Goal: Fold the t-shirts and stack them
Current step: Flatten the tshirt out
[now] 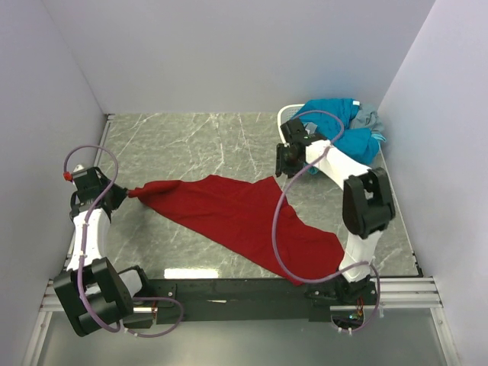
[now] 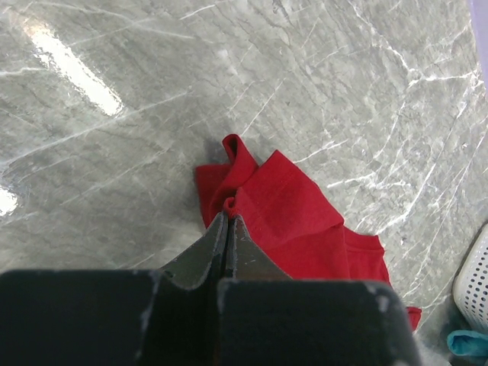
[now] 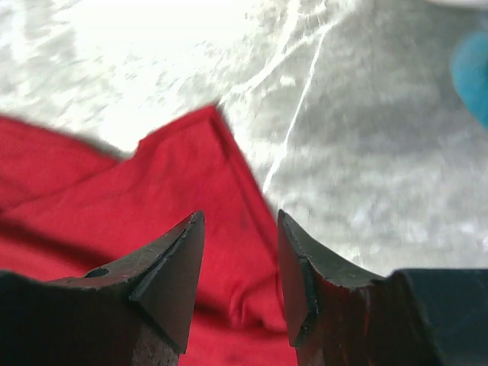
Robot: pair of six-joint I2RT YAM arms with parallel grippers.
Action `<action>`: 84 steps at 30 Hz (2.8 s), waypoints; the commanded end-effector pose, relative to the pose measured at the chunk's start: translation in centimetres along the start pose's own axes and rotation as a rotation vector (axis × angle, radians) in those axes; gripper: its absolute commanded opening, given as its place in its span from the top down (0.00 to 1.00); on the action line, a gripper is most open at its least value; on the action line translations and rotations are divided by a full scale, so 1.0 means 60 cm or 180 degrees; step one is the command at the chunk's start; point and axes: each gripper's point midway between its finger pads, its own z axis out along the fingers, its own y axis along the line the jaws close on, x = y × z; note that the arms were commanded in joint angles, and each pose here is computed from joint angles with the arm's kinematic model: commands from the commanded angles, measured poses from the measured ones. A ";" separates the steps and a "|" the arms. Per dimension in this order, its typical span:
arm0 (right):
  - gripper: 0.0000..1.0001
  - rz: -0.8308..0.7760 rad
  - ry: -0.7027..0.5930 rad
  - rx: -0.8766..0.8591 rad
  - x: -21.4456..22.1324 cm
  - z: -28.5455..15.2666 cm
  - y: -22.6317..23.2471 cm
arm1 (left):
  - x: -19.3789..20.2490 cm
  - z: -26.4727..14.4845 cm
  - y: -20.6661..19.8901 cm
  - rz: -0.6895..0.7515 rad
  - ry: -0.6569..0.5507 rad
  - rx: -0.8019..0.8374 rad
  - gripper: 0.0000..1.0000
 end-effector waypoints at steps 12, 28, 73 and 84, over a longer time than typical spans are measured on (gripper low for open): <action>0.50 -0.0201 0.0004 -0.0152 -0.047 0.093 0.030 | 0.006 0.021 -0.014 0.0077 0.0007 0.0073 0.99; 0.51 -0.0271 0.0154 -0.0080 -0.015 0.117 0.039 | 0.014 0.042 -0.040 0.0197 0.0085 0.0077 1.00; 1.00 0.0018 -0.3494 -0.1020 -0.257 -0.761 0.032 | -0.414 -0.525 -0.446 0.0144 -0.3083 0.2226 0.99; 1.00 -0.0026 -0.3523 -0.0909 -0.200 -0.757 0.001 | -0.383 -0.592 -0.403 0.0301 -0.3234 0.2127 0.99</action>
